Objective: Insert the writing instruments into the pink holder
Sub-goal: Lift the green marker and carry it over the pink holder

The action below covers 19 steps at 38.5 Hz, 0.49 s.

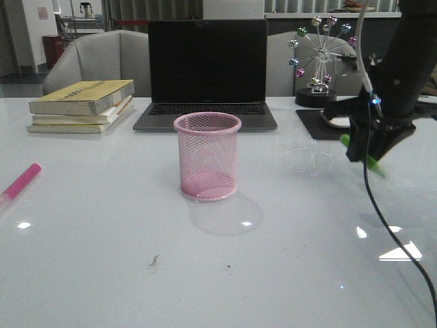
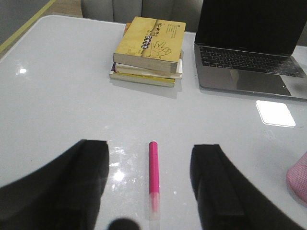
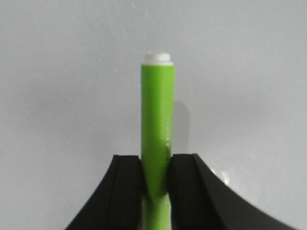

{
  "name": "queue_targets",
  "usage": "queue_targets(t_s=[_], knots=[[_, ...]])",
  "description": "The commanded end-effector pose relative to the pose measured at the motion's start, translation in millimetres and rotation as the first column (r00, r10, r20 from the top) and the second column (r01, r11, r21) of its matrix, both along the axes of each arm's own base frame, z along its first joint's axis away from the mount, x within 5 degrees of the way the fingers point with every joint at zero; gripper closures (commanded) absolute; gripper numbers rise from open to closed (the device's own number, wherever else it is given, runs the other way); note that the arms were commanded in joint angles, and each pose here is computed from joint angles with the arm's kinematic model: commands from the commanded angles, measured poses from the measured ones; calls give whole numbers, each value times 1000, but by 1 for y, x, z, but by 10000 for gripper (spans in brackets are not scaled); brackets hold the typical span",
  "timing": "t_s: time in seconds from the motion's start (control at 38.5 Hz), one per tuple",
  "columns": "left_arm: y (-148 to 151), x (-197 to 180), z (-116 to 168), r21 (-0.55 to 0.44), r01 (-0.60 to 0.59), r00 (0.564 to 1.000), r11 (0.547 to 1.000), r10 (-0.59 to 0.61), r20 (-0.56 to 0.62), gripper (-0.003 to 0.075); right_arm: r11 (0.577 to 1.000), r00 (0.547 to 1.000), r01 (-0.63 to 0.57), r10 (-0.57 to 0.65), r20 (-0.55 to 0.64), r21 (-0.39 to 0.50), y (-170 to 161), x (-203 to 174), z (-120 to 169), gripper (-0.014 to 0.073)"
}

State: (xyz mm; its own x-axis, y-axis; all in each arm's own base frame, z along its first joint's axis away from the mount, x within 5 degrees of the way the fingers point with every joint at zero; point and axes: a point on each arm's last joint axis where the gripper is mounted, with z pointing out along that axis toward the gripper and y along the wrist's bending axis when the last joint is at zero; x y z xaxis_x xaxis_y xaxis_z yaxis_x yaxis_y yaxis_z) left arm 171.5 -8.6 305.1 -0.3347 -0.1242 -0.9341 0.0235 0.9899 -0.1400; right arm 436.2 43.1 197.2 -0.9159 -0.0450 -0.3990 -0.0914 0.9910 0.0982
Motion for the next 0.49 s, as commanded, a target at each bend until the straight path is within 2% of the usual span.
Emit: queue_targets(t_s=[0.0,0.16,0.29,0.36,0.47], knots=[[1,2,18,-20,-18,995,1000,20,101,273,999,963,-5,-5,269,34,8,-7,79,529],[1,2,18,-20,-17,995,1000,19,98,273,997,897,-42,11,442,61,24,-24,130,529],[1,2,18,-20,-17,995,1000,19,98,273,993,816,-92,32,577,76,43,-38,164,529],[1,2,18,-20,-17,995,1000,19,98,273,988,773,-128,44,633,88,57,-45,176,529],[1,2,18,-20,-17,995,1000,19,98,273,976,692,-193,61,719,103,85,-56,183,529]])
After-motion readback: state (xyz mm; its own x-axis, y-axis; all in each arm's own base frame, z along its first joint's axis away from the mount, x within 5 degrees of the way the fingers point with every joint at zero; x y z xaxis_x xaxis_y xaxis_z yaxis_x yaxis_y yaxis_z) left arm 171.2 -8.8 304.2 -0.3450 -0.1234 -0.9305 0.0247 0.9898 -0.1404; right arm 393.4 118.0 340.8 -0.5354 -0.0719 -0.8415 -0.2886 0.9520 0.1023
